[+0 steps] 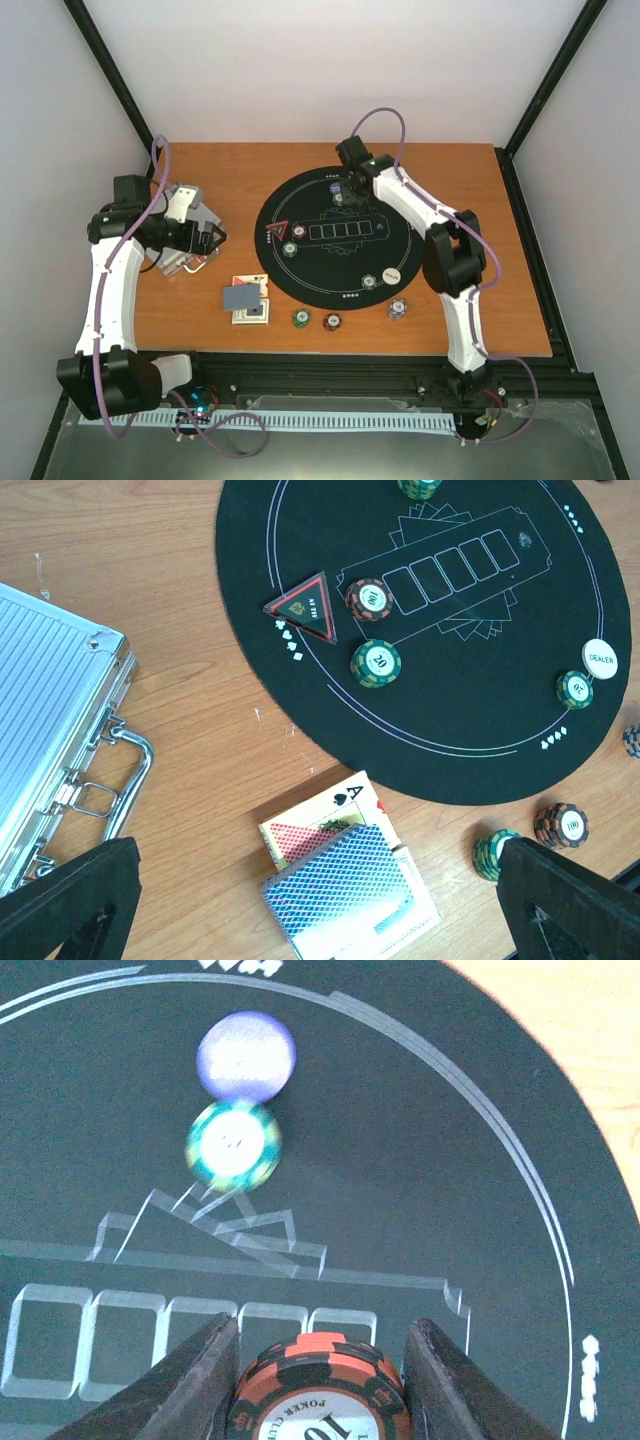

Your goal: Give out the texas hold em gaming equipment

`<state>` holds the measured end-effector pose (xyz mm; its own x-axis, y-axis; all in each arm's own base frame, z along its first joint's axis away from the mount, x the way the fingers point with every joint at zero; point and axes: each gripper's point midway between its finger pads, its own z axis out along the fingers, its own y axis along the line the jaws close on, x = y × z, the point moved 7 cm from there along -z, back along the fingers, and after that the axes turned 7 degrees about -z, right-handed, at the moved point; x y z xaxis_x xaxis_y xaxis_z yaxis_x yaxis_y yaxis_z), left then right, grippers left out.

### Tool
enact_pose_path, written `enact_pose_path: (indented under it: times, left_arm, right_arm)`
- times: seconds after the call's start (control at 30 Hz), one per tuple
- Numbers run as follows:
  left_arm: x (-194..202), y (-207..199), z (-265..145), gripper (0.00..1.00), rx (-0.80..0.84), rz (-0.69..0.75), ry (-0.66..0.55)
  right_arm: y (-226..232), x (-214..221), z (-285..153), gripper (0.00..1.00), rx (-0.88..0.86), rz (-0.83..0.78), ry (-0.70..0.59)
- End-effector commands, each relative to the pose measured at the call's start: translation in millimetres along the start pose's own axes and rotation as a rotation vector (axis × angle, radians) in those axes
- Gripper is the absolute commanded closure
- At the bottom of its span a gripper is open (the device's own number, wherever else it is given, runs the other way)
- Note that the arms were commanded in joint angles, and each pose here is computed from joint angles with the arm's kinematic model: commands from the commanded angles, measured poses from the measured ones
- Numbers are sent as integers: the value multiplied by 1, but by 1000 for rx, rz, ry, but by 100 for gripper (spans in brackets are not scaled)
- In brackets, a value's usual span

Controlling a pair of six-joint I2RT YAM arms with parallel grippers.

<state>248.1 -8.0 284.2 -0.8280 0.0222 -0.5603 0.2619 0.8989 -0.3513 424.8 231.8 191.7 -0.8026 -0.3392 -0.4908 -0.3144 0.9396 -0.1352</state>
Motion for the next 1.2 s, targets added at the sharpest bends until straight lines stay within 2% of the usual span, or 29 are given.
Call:
enact_pose_path:
  times: [0.0,0.27,0.43,0.77,0.97,1.17]
  left_arm:
    - [-5,-3,-6,0,13,15,-11]
    - [-7,-1,-4,0,17,21,-2]
    - [-8,0,-2,0,21,22,0]
    - [-9,1,-2,0,14,29,-2]
    - [-9,2,-1,0,12,27,-1]
    - [-7,0,-1,0,22,28,2]
  right_arm:
    - [-25,-20,41,66,30,17,32]
    - [-36,-32,112,66,16,55,71]
    - [-36,-33,133,65,-1,77,74]
    - [-35,-32,147,62,-42,98,76]
    - [-37,-36,142,45,-40,96,68]
    - [-51,-60,104,40,-22,108,-14]
